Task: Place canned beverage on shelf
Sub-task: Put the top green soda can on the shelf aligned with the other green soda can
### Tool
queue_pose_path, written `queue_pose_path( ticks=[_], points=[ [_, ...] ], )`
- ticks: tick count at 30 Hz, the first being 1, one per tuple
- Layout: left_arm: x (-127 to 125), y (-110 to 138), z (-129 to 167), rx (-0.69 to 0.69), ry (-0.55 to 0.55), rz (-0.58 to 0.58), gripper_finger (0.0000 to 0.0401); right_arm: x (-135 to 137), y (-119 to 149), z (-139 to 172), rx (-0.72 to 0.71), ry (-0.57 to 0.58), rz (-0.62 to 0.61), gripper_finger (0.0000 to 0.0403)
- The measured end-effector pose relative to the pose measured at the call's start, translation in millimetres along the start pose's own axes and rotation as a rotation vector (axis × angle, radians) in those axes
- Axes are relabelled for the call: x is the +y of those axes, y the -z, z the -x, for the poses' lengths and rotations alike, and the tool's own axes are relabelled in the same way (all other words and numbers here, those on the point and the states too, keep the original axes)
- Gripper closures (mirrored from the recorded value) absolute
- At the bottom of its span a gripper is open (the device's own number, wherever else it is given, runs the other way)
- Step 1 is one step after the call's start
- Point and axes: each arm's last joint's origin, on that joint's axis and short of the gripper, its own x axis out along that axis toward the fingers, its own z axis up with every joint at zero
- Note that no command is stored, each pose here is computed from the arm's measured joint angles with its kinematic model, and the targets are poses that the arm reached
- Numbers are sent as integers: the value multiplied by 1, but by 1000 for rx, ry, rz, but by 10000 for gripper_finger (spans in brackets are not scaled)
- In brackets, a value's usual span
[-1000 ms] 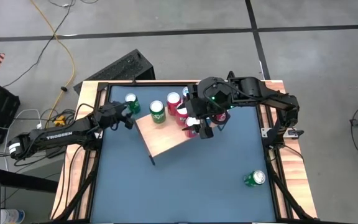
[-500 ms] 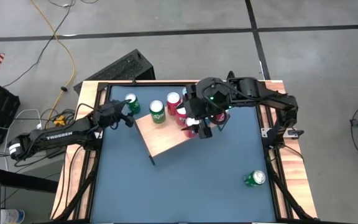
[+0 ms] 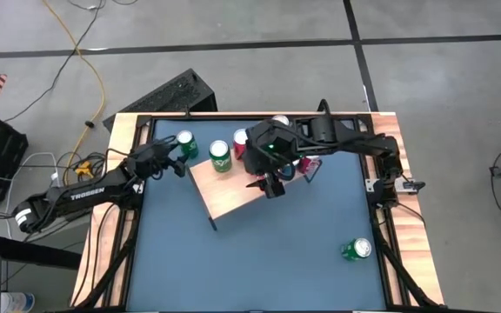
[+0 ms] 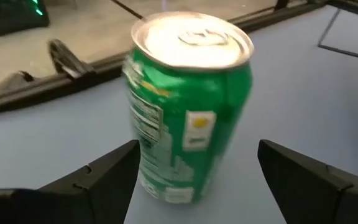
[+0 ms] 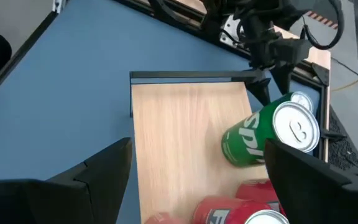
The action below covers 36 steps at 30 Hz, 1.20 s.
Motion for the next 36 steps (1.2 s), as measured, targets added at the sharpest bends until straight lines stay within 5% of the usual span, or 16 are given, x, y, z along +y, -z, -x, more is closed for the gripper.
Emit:
queue_pose_path(
  ticks=[7,36],
  points=[
    [0,-9,0,-99,-9,-47,92,-1,-2,-1,-19,8,10,55],
    [4,-11,-20,-33,5,-120,92,-2,-4,-6,-35,13,64,55]
  ],
)
